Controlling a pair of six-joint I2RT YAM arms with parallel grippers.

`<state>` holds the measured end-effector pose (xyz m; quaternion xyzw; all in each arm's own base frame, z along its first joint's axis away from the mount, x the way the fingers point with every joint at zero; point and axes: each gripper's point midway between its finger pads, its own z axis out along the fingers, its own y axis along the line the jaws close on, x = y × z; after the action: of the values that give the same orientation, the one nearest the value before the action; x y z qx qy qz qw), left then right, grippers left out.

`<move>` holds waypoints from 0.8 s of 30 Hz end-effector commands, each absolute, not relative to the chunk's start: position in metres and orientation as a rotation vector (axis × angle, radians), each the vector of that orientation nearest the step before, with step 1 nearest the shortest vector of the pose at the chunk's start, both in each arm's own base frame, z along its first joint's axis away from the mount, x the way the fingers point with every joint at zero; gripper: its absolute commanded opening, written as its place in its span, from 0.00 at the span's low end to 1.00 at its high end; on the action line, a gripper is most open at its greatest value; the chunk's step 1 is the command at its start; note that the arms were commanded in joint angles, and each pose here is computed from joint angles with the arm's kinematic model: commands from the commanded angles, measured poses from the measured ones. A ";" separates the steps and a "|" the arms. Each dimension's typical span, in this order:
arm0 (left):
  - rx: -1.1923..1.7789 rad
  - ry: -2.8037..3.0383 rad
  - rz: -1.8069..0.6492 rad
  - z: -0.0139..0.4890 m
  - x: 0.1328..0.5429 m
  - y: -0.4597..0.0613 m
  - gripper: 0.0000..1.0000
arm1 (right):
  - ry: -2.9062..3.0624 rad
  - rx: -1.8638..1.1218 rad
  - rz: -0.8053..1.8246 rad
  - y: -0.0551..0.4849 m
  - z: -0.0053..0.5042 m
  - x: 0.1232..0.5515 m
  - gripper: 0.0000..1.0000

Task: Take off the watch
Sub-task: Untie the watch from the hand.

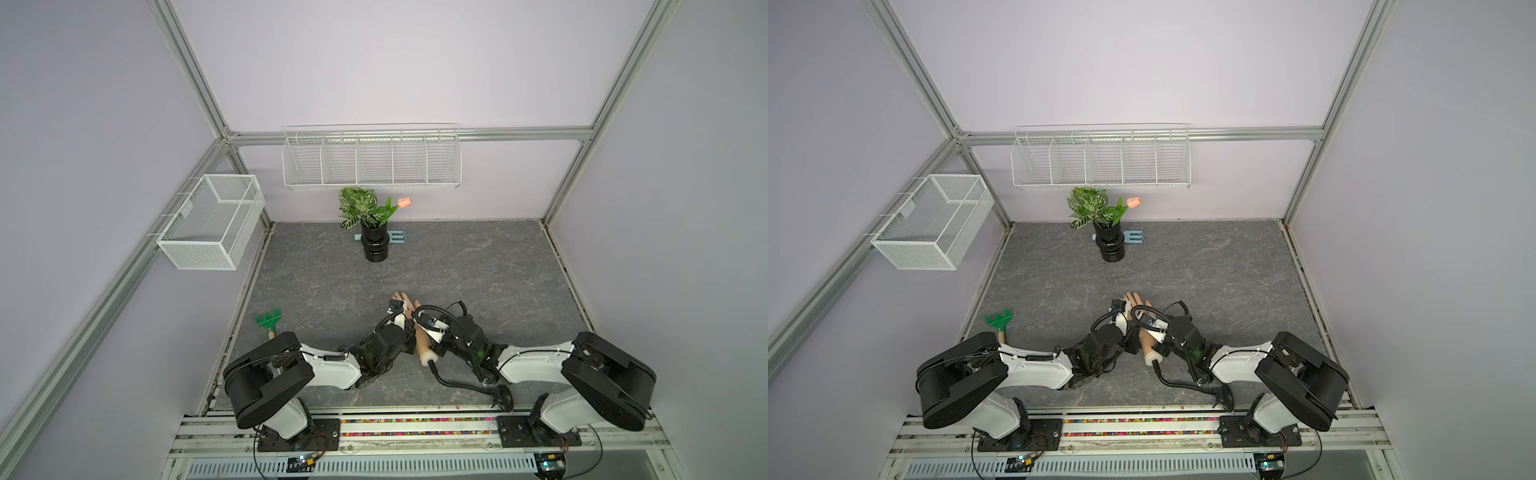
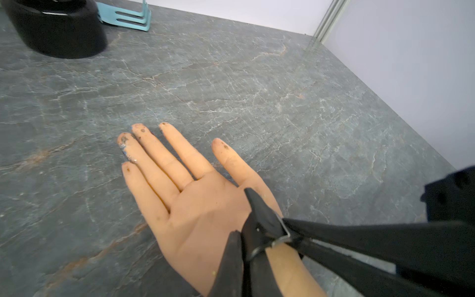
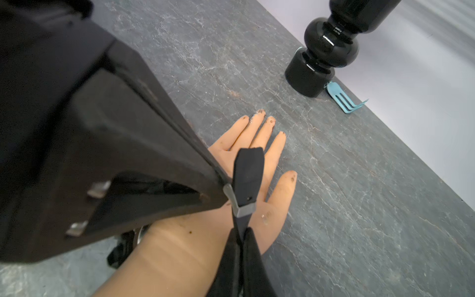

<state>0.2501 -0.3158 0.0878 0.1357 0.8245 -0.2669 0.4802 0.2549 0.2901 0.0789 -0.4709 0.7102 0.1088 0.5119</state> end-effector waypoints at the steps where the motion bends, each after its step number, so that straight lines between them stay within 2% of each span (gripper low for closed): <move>1: 0.231 1.794 -0.873 0.156 0.269 -0.345 0.00 | 1.753 -1.309 0.351 0.298 0.054 0.227 0.10; 7: 0.246 1.791 -0.906 0.160 0.270 -0.356 0.00 | 1.753 -1.304 0.352 0.305 0.058 0.229 0.26; 11: 0.258 1.820 -0.891 0.152 0.271 -0.358 0.00 | 1.729 -1.195 0.386 0.306 0.082 0.234 0.34; 17: 0.244 1.814 -0.896 0.153 0.271 -0.357 0.00 | 1.701 -1.064 0.308 0.296 0.102 0.249 0.36; 24: 0.239 1.817 -0.888 0.152 0.272 -0.355 0.00 | 1.753 -1.012 0.147 0.280 0.083 0.267 0.34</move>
<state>0.2635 -0.3323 0.0930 0.1357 0.8141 -0.2923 0.4831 0.2634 0.2900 0.0992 -0.4340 0.7180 0.0915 0.5364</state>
